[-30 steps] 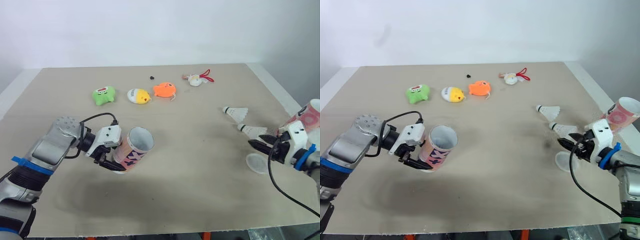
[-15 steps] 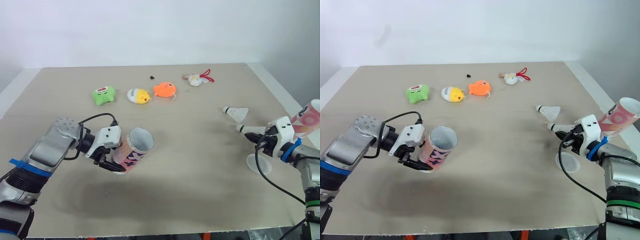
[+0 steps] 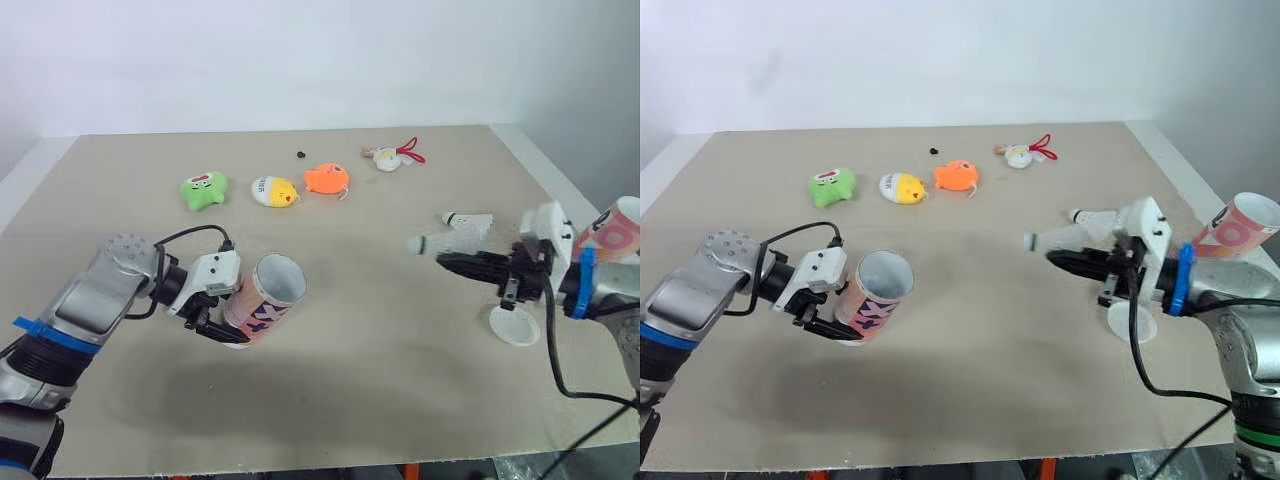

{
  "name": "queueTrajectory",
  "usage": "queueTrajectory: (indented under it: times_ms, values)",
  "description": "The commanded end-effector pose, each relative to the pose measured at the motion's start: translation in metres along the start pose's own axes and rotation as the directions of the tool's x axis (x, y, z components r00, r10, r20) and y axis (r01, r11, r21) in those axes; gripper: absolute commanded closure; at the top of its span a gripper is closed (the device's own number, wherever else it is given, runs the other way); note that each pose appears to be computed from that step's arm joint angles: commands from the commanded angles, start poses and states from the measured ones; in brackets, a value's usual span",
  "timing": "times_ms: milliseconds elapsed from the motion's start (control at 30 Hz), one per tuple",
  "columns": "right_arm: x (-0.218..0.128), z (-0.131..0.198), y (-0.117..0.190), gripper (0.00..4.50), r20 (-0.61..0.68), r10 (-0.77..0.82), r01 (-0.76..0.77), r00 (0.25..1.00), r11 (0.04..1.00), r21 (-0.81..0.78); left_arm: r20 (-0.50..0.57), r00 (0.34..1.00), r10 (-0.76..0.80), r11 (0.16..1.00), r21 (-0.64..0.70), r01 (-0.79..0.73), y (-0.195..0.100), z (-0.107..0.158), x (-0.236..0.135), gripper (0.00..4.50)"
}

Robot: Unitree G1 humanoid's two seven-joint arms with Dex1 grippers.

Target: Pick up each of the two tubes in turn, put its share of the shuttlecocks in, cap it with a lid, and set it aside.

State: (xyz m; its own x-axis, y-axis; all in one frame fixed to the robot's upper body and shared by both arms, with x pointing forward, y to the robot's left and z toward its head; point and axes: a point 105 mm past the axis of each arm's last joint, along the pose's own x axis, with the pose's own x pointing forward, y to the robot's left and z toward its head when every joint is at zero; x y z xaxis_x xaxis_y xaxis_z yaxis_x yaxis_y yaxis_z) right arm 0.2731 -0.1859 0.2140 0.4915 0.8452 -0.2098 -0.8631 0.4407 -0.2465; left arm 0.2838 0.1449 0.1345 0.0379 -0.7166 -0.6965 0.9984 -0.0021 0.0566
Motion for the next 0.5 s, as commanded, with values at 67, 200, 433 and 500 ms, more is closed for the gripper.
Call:
queueTrajectory:
  times_ms: [67, 200, 433, 500]
  values:
    - [0.025, 0.025, 0.030, 4.47, 0.031, 0.150, -0.146, 0.988, 0.984, -0.099, 0.010, 1.000, 0.004, 0.999, 0.035, -0.005, 0.000, 0.011, -0.006, 1.32]
    - [0.035, 0.041, 0.038, 4.47, 0.052, 0.210, -0.200, 0.976, 0.968, -0.152, 0.031, 0.999, 0.010, 0.998, 0.055, -0.012, -0.001, 0.020, -0.009, 1.32]
    - [0.051, 0.061, 0.051, 4.47, 0.056, 0.315, -0.293, 0.948, 0.925, -0.241, 0.076, 0.997, 0.006, 0.997, 0.080, -0.012, -0.003, 0.034, -0.011, 1.32]
    - [0.055, 0.064, 0.055, 4.47, 0.046, 0.345, -0.322, 0.937, 0.909, -0.266, 0.074, 0.997, 0.004, 0.997, 0.075, -0.010, -0.004, 0.033, -0.010, 1.32]
